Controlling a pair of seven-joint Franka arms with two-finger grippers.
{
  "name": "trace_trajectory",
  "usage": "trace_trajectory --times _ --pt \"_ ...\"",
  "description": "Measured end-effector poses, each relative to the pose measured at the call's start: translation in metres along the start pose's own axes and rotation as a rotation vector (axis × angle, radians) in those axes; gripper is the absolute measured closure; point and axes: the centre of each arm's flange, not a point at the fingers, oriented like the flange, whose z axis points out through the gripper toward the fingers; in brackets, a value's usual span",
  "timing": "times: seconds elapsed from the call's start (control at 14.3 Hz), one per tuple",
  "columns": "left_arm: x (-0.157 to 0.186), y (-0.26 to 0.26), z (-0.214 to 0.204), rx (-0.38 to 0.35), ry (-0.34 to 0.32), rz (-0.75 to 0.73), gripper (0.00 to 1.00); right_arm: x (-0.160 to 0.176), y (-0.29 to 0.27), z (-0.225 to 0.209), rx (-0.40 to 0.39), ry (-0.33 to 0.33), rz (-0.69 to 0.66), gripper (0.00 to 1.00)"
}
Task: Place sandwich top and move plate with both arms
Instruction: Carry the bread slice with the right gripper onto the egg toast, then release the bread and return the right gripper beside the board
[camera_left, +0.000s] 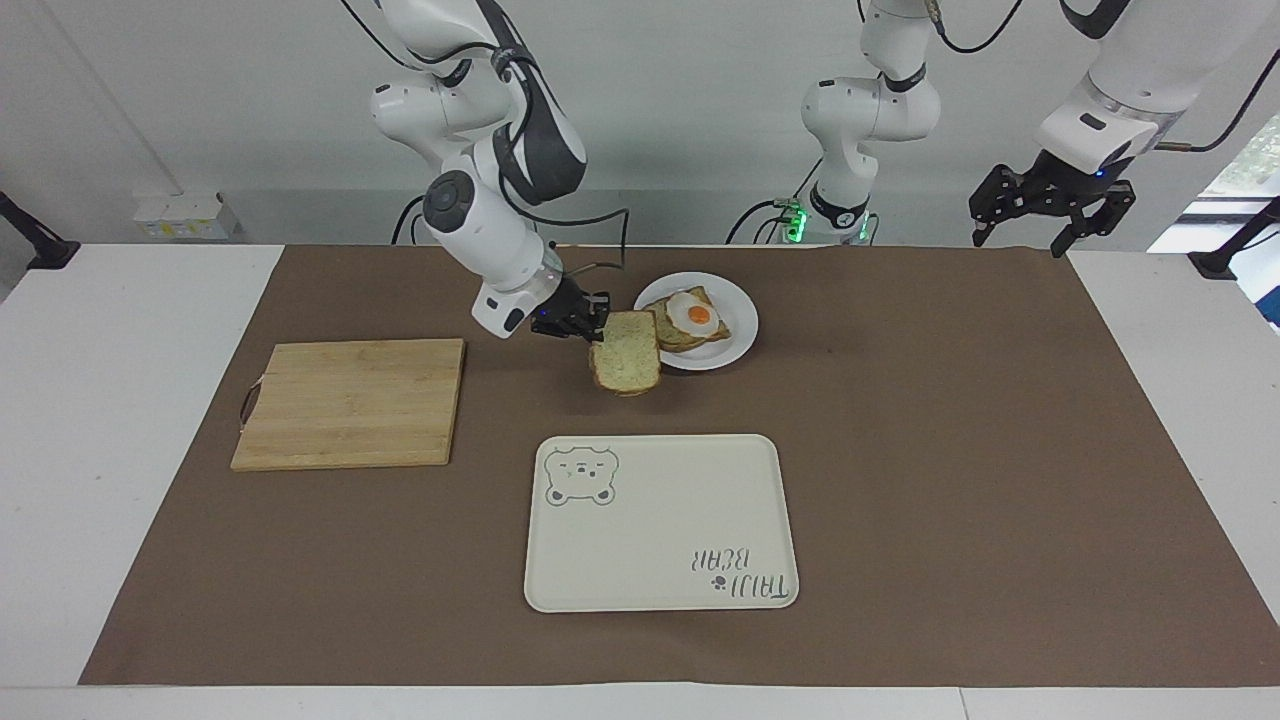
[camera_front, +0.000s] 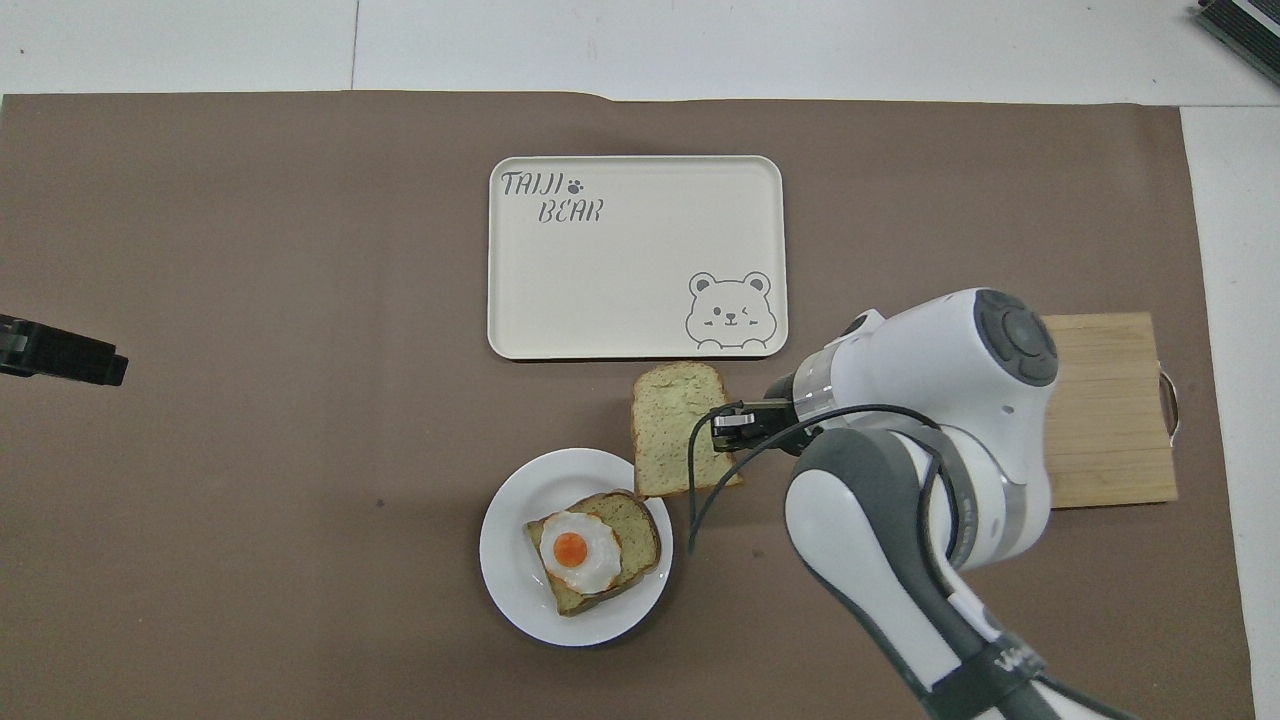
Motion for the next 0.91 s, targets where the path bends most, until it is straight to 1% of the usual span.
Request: trace_trajectory --times 0.14,0.35,0.56,0.7,0.84,0.91 --pt "0.0 0.0 0.0 0.0 0.0 0.0 0.0 -0.019 -0.016 0.012 -0.009 -0.002 0.044 0.92" --pt "0.0 0.0 0.0 0.0 0.0 0.0 0.0 -0.047 -0.027 0.028 -0.027 -0.023 0.029 0.92" --pt "0.0 0.0 0.0 0.0 0.0 0.0 0.0 -0.074 -0.054 0.065 -0.035 0.028 0.043 0.92" --pt "0.0 0.0 0.0 0.0 0.0 0.0 0.0 -0.083 -0.067 0.093 -0.038 0.067 0.029 0.92" --pt "0.0 0.0 0.0 0.0 0.0 0.0 0.0 -0.086 -0.072 0.116 -0.049 0.071 0.028 0.92" --pt "0.0 0.0 0.0 0.0 0.0 0.0 0.0 -0.086 -0.072 0.119 -0.054 0.065 0.035 0.86"
